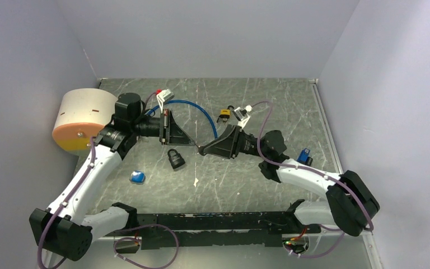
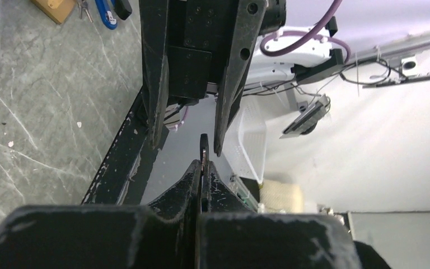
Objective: Unlock with the key
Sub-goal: Adjust the key.
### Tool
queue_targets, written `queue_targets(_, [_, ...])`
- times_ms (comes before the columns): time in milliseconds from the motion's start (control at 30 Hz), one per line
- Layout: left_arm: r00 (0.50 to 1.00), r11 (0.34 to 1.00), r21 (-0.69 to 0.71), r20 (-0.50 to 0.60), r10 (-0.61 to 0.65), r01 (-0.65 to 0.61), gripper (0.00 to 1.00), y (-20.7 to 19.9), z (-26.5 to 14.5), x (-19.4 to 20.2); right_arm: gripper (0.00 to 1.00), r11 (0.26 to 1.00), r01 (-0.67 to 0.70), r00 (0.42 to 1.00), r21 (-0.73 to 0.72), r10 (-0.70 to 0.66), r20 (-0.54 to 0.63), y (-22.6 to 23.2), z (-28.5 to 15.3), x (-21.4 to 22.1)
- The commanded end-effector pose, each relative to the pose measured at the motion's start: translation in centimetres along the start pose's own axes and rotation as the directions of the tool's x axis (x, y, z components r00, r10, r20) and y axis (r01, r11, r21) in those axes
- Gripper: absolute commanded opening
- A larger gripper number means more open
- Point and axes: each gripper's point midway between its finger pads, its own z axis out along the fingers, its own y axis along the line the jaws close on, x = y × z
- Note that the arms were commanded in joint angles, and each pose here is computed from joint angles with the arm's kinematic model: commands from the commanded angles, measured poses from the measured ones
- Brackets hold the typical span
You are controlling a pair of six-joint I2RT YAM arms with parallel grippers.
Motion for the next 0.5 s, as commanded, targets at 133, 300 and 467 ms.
queue_targets(133, [0.985,0.991,0.056,-0.112,0.129,-0.123,0.03,-1.5,-0.6,0.8,0.49,0.989,0.15,0.957,-0.003,-0.146,-0.251,1.9,0.5,1.3])
queue_targets(300, [0.983,0.989,0.065,-0.117,0.142,-0.135,0.03,-1.5,-0.6,0.7,0.27,0.993,0.116,0.951,-0.035,-0.121,-0.284,2.6,0.7,1.6])
queue_targets(467, [0.983,0.988,0.066,-0.108,0.149,-0.142,0.03,-1.6,-0.4,0.2,0.2,0.995,0.083,0.949,-0.06,-0.098,-0.299,3.0,0.9,1.7])
